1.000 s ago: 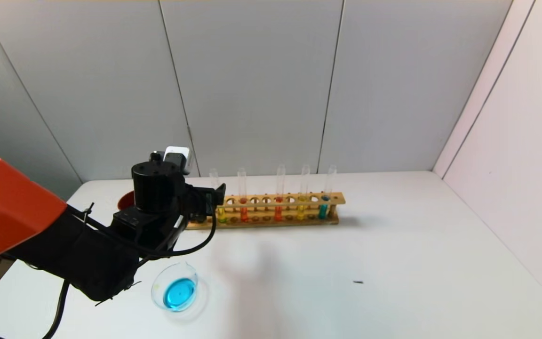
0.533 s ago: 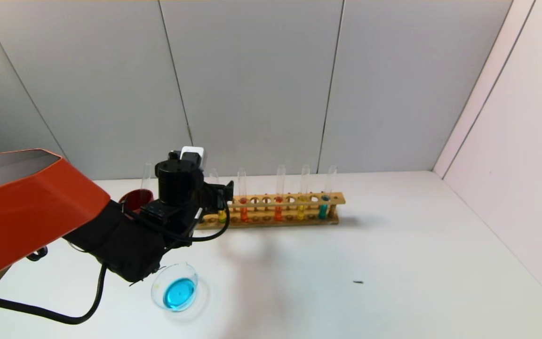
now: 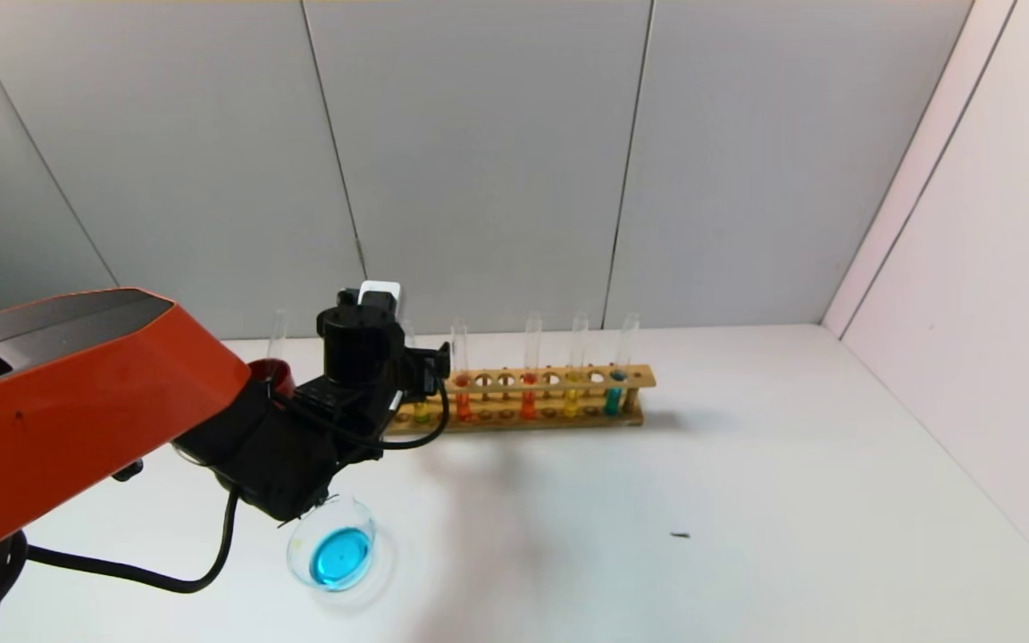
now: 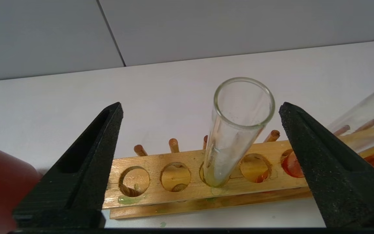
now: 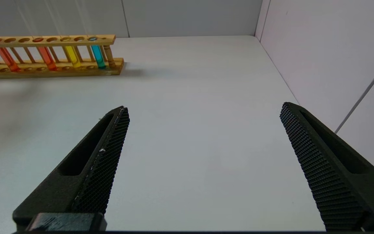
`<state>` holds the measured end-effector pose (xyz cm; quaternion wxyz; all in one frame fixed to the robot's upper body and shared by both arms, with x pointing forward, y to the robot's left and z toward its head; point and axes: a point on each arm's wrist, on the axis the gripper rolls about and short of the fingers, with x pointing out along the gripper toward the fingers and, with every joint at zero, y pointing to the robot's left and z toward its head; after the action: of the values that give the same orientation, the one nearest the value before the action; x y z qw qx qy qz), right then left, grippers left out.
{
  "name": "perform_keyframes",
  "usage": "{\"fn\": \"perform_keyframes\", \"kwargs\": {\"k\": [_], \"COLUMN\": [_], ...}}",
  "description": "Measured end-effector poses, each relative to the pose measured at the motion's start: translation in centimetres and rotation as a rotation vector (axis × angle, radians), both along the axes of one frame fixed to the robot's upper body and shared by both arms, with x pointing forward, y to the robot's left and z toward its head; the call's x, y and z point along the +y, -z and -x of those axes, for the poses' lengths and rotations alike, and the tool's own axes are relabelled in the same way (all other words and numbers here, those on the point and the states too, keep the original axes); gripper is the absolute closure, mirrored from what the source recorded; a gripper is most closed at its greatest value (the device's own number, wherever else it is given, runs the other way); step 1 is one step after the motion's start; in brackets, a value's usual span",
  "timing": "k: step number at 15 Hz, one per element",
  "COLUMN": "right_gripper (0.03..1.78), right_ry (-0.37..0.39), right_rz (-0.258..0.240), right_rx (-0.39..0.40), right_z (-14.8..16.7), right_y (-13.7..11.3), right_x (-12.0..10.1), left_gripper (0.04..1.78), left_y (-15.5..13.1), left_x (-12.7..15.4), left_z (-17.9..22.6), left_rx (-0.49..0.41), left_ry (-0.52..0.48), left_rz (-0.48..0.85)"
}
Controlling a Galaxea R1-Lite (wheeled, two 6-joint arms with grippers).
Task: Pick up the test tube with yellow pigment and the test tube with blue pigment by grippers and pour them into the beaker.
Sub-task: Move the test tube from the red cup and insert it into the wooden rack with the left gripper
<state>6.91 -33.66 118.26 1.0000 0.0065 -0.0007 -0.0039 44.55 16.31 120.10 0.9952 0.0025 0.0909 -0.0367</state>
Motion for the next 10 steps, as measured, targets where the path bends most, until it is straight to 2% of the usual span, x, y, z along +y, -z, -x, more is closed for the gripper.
{"fn": "perform_keyframes", "kwargs": {"k": [3,8,9,10], "right_gripper": [0.11,0.11,0.11,0.11], "right_ry": [0.0,0.0,0.0,0.0], "right_rz": [0.0,0.0,-0.001,0.0], "right_rx": [0.0,0.0,0.0,0.0], "right_z": [0.0,0.0,0.0,0.0], "right_y": [0.0,0.0,0.0,0.0], "right_x": [0.0,0.0,0.0,0.0], "left_gripper": [0.47,1.35,1.46,1.49], "left_y": [0.01,0.14,0.17,0.18], "left_x": [-0.09,-0.15,-0.2,-0.2], "left_z": [-0.29,-0.43,-0.43,-0.42], "left_rx": [-0.005,-0.005,-0.005,-0.004], "left_ry": [-0.003,0.0,0.002,0.002], "left_rz": [0.001,-0.011,-0.011,-0.012]}}
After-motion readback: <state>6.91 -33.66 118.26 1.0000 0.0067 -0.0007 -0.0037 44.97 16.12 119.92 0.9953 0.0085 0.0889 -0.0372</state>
